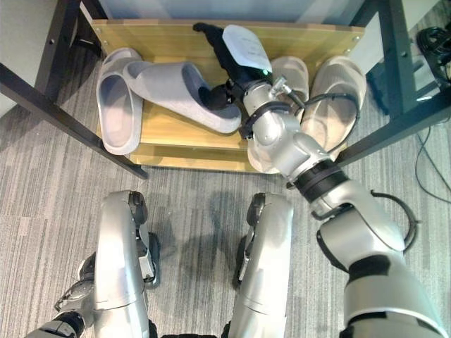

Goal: Arrange the slippers neatly on the shoe rack.

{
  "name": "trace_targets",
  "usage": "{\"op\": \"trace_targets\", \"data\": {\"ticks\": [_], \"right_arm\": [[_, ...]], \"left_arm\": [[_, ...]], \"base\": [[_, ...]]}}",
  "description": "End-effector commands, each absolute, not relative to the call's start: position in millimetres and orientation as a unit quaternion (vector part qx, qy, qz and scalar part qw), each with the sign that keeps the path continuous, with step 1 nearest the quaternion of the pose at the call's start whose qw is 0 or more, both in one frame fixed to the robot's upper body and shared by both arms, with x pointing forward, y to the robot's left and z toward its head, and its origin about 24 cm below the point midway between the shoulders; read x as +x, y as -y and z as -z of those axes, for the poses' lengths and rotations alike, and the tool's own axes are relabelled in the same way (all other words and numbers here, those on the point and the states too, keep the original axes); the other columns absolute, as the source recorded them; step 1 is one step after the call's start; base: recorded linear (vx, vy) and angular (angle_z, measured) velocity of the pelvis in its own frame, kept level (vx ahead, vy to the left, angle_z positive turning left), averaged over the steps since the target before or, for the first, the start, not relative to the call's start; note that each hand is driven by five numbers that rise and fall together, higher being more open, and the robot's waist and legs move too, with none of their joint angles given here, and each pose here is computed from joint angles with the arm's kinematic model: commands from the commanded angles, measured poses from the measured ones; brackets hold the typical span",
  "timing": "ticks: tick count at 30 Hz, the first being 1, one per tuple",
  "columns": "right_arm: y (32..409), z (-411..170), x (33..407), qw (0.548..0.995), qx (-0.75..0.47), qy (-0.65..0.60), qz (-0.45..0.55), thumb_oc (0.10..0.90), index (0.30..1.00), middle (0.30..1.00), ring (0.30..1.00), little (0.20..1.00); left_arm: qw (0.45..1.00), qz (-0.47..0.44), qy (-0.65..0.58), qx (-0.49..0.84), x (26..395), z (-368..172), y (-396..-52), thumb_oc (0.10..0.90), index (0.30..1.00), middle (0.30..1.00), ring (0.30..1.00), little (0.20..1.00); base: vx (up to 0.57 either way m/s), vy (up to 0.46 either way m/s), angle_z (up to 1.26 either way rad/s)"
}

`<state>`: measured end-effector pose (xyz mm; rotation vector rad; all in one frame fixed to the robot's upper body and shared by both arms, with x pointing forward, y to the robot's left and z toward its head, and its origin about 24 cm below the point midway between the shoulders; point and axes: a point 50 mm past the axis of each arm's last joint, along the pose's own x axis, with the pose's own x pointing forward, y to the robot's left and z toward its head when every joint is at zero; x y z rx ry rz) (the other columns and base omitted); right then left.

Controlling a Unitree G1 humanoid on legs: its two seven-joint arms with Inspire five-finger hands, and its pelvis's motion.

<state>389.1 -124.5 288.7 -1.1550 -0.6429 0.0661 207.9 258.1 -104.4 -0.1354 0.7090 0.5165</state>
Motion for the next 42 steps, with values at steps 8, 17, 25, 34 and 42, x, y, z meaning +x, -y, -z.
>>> {"op": "trace_targets", "data": {"ticks": [8, 17, 25, 34, 42], "right_arm": [[98.3, -380.8, 339.5, 0.713, -0.516, 0.475, -0.003, 0.8, 0.9, 0.9, 0.9, 0.9], [121.1, -379.8, 309.5, 0.72, -0.443, 0.532, 0.052, 0.8, 0.9, 0.9, 0.9, 0.9], [122.8, -354.0, 307.6, 0.744, -0.415, 0.522, 0.036, 0.8, 0.9, 0.9, 0.9, 0.9], [112.5, -338.9, 304.3, 0.746, -0.404, 0.528, 0.028, 0.8, 0.9, 0.9, 0.9, 0.9], [103.1, -316.8, 293.3, 0.751, -0.39, 0.533, -0.007, 0.8, 0.9, 0.9, 0.9, 0.9]], "left_arm": [[0.893, -0.266, -0.36, -0.044, 199.3, 105.9, -271.9, 0.8, 0.9, 0.9, 0.9, 0.9], [0.895, -0.265, -0.359, -0.02, 204.8, 102.7, -272.9, 0.8, 0.9, 0.9, 0.9, 0.9], [0.899, -0.253, -0.357, -0.016, 211.1, 101.6, -265.5, 0.8, 0.9, 0.9, 0.9, 0.9], [0.902, -0.245, -0.357, -0.007, 215.5, 100.4, -261.4, 0.8, 0.9, 0.9, 0.9, 0.9], [0.903, -0.243, -0.353, -0.005, 217.0, 100.1, -258.1, 0.8, 0.9, 0.9, 0.9, 0.9]], "base": [[0.0, 0.0, 0.0], [0.0, -0.009, -0.01], [0.0, -0.012, 0.0], [0.0, 0.0, 0.0], [0.0, 0.001, 0.0]]}}
